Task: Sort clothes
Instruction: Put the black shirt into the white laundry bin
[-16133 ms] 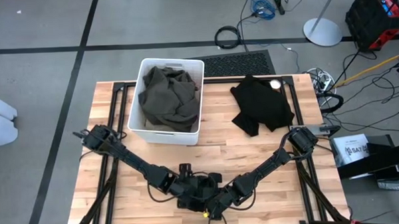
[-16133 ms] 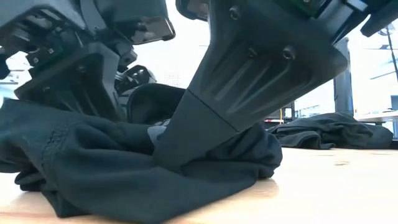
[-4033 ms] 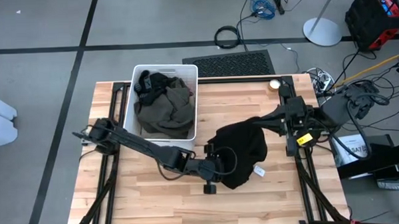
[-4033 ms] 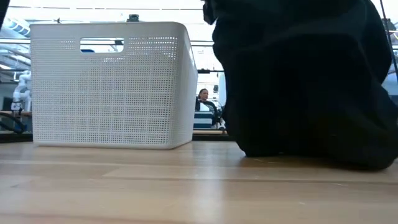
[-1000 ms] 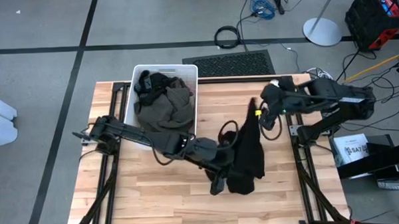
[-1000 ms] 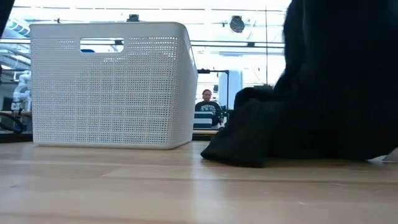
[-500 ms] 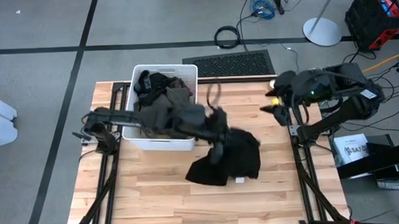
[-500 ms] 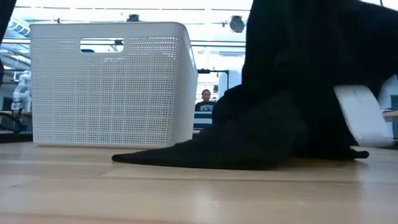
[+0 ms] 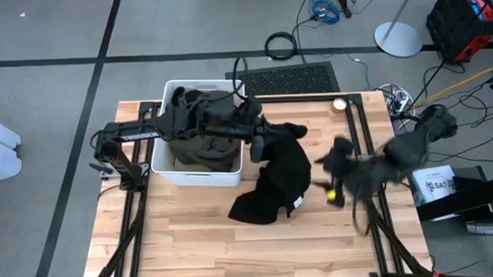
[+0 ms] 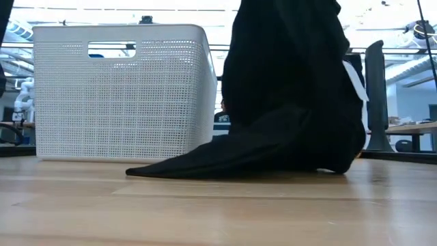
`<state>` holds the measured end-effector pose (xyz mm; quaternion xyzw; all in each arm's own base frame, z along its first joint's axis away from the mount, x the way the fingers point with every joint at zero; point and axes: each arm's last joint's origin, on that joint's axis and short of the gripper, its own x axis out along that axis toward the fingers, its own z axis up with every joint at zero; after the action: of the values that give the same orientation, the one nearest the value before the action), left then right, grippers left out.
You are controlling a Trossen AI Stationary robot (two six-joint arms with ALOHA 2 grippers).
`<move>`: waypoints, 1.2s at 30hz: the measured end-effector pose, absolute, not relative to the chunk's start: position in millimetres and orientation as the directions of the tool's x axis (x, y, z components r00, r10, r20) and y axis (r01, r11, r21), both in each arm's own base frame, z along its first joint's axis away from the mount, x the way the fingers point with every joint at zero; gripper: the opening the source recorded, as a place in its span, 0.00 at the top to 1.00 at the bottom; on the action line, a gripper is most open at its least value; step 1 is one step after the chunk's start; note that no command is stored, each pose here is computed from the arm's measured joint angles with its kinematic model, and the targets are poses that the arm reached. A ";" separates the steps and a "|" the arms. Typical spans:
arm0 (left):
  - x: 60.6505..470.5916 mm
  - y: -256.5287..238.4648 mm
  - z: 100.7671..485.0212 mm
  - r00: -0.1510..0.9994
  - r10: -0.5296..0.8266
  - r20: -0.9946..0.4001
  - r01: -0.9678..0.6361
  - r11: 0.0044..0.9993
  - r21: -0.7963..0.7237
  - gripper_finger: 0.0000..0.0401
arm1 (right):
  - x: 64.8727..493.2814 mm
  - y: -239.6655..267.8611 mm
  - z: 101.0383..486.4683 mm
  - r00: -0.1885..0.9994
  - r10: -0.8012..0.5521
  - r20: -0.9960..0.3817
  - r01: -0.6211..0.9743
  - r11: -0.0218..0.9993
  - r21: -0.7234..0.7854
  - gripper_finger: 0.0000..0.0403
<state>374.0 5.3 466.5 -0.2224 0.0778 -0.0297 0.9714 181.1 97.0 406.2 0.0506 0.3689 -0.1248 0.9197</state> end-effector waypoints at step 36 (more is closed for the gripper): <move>368.1 60.3 457.3 0.973 0.039 -0.227 -0.137 0.891 -0.434 0.99 | 226.5 234.7 134.6 0.676 -0.466 -0.571 0.473 0.868 -0.148 0.52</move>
<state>368.1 60.3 457.3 -0.2294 0.1066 0.0454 0.9664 226.5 234.7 134.6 0.0059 0.3102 -0.2564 0.9154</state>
